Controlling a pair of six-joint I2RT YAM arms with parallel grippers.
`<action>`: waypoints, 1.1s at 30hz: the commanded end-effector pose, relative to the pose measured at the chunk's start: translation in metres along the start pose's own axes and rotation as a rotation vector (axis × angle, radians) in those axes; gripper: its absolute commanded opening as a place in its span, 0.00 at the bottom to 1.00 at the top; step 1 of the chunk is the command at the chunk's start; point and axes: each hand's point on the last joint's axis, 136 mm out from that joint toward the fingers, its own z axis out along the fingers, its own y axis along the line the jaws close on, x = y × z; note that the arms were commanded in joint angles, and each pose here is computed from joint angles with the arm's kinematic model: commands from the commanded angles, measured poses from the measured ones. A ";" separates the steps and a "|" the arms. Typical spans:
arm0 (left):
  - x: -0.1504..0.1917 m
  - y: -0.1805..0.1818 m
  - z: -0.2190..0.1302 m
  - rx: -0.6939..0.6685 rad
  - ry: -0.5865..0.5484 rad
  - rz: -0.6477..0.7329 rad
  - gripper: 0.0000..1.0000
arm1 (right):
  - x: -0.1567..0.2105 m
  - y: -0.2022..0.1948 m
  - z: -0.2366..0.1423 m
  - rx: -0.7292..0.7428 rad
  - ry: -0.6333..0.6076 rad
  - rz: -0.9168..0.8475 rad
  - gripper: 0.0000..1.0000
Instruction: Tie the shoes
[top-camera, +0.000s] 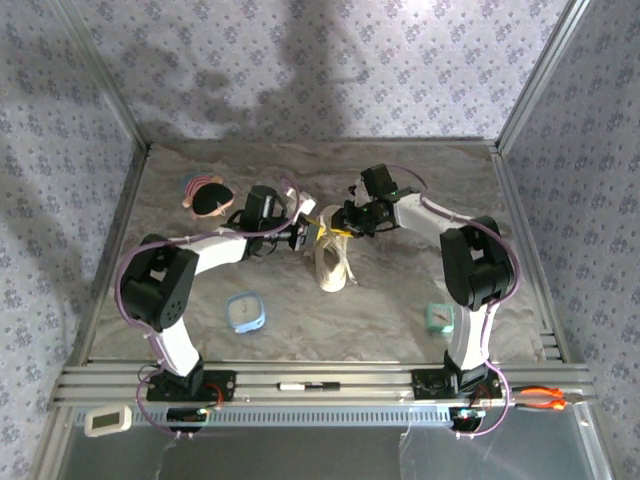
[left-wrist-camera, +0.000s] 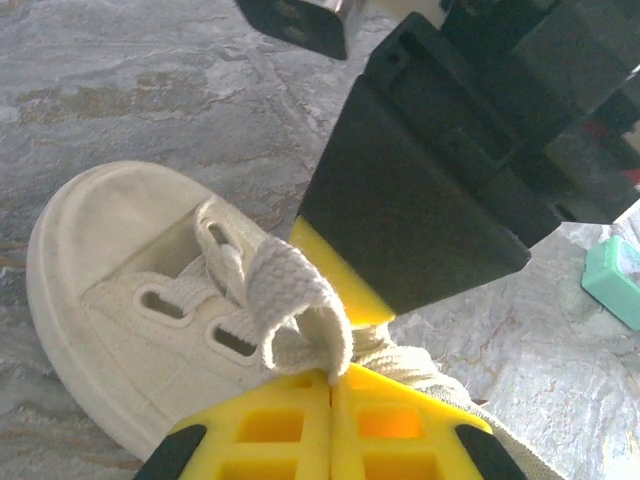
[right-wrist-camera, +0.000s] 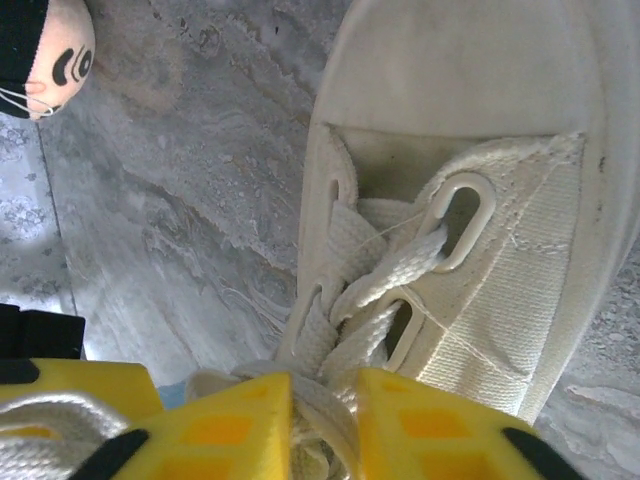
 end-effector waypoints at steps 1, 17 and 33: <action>-0.024 -0.003 -0.013 -0.023 -0.079 0.020 0.19 | -0.003 0.012 -0.004 -0.019 0.000 -0.024 0.15; -0.017 0.005 -0.058 -0.109 -0.063 0.069 0.36 | -0.006 0.023 -0.009 0.001 -0.019 -0.093 0.01; -0.020 -0.032 -0.043 0.108 0.186 0.713 0.39 | -0.010 0.020 -0.019 0.066 -0.051 -0.132 0.01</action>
